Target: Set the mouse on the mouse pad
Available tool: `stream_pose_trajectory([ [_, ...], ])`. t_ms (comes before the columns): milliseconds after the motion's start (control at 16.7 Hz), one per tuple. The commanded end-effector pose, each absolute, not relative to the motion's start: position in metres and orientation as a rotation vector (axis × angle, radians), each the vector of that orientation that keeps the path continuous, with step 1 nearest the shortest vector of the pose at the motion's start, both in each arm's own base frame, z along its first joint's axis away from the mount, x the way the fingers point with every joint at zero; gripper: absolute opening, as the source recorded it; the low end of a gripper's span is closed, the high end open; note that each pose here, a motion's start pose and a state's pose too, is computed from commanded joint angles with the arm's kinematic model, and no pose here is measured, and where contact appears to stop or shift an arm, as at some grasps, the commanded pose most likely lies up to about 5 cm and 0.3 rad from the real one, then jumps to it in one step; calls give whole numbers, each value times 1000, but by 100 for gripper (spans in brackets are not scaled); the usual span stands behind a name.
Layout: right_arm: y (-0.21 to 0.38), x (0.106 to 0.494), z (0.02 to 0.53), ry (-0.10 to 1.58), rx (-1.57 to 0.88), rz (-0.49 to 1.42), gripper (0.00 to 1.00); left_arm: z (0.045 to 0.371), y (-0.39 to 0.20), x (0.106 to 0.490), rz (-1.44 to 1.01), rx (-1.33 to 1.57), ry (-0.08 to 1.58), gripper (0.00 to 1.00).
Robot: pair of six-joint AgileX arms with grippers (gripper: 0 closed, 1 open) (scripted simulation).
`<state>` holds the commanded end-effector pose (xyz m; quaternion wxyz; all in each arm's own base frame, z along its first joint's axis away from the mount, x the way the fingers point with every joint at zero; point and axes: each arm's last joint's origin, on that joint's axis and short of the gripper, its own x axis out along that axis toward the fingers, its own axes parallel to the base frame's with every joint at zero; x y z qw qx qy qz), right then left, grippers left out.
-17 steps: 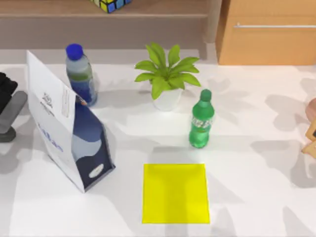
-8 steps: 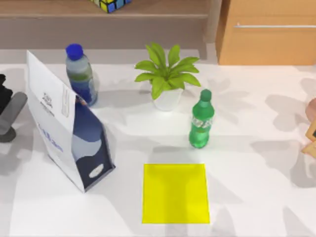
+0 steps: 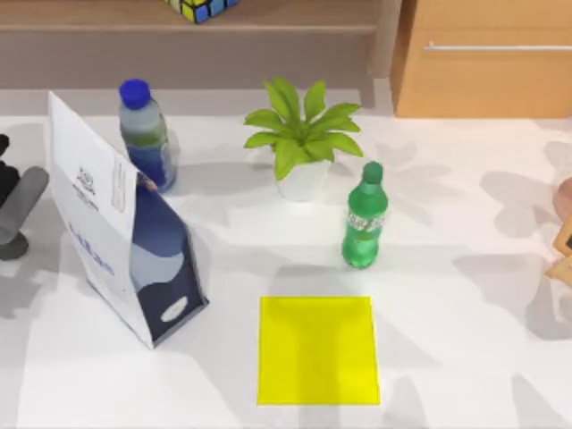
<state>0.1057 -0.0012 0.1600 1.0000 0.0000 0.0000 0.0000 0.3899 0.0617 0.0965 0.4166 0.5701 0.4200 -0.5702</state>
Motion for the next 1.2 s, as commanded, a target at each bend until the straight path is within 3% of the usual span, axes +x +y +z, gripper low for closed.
stream_pose_trajectory([
  [180,-1,106,160,0,0,0,100,97,62,390,-1431,1431,1054,0],
  [240,-1,106,160,0,0,0,100,114,63,387,-1403,1437,1075,0],
  [420,-1,106,160,0,0,0,100,126,63,390,-1400,1443,1071,0],
  [900,-1,106,160,0,0,0,100,209,63,388,-1408,1436,1077,0],
  [1200,-1,106,160,0,0,0,100,212,63,387,-1406,1435,1077,0],
])
